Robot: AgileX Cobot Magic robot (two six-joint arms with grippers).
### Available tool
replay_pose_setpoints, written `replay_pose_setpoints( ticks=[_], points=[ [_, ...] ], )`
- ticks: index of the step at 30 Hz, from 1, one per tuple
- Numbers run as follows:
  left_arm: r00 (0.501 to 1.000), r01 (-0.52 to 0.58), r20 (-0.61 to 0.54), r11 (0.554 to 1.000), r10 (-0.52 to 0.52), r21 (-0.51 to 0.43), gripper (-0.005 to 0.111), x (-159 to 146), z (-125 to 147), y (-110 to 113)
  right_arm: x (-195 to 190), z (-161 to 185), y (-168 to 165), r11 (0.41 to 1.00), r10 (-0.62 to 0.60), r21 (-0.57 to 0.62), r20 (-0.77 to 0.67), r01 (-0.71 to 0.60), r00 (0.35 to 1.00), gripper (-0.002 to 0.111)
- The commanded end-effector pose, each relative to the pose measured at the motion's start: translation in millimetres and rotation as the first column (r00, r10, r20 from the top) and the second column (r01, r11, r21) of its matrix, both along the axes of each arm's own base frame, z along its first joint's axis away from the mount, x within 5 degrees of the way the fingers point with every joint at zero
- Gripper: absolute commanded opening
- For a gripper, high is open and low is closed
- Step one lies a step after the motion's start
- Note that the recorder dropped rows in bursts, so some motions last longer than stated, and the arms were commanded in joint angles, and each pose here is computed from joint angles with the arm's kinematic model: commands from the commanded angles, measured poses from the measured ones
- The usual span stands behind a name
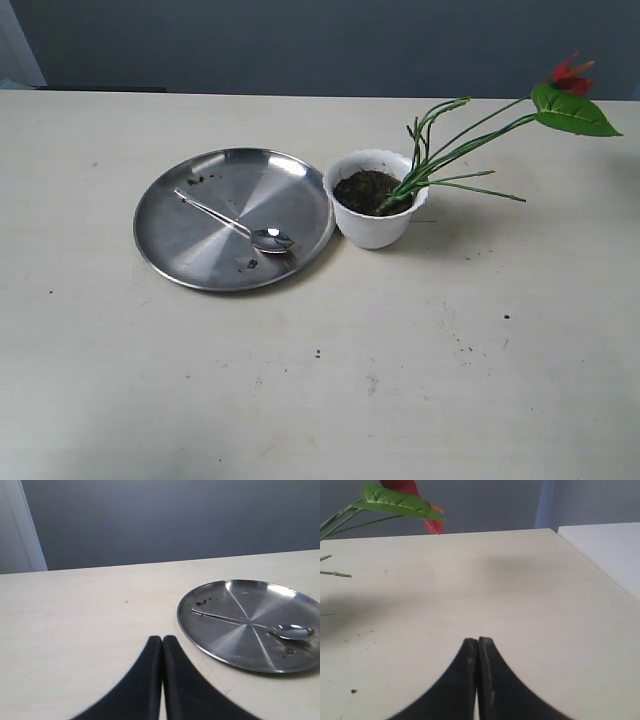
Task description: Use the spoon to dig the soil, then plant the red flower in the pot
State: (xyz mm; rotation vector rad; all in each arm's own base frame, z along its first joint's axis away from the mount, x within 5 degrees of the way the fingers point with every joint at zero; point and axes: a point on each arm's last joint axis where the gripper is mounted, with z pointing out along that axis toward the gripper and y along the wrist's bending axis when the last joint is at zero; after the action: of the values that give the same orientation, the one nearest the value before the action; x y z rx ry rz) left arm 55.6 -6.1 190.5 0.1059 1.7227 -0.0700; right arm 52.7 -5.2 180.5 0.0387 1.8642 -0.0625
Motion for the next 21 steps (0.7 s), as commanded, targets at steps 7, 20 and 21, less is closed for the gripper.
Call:
replay_pose_setpoints(
  ticks=[7,20,21],
  points=[
    [1.000,0.002,0.009,1.000,-0.002,-0.005,0.000,-0.5,1.6,-0.1,0.2,0.2,0.1,0.999,0.010,-0.039,0.018,-0.009,1.000,-0.001],
    [1.000,0.002,0.009,1.000,-0.002,-0.005,0.000,-0.5,1.6,-0.1,0.3,0.5,0.1,0.999,0.010,-0.039,0.022,-0.009,1.000,-0.001],
    [1.000,0.002,0.009,1.000,-0.002,-0.005,0.000,-0.5,1.6,-0.1,0.3,0.5,0.1,0.999,0.010,-0.039,0.022,-0.009,1.000,-0.001]
  ],
)
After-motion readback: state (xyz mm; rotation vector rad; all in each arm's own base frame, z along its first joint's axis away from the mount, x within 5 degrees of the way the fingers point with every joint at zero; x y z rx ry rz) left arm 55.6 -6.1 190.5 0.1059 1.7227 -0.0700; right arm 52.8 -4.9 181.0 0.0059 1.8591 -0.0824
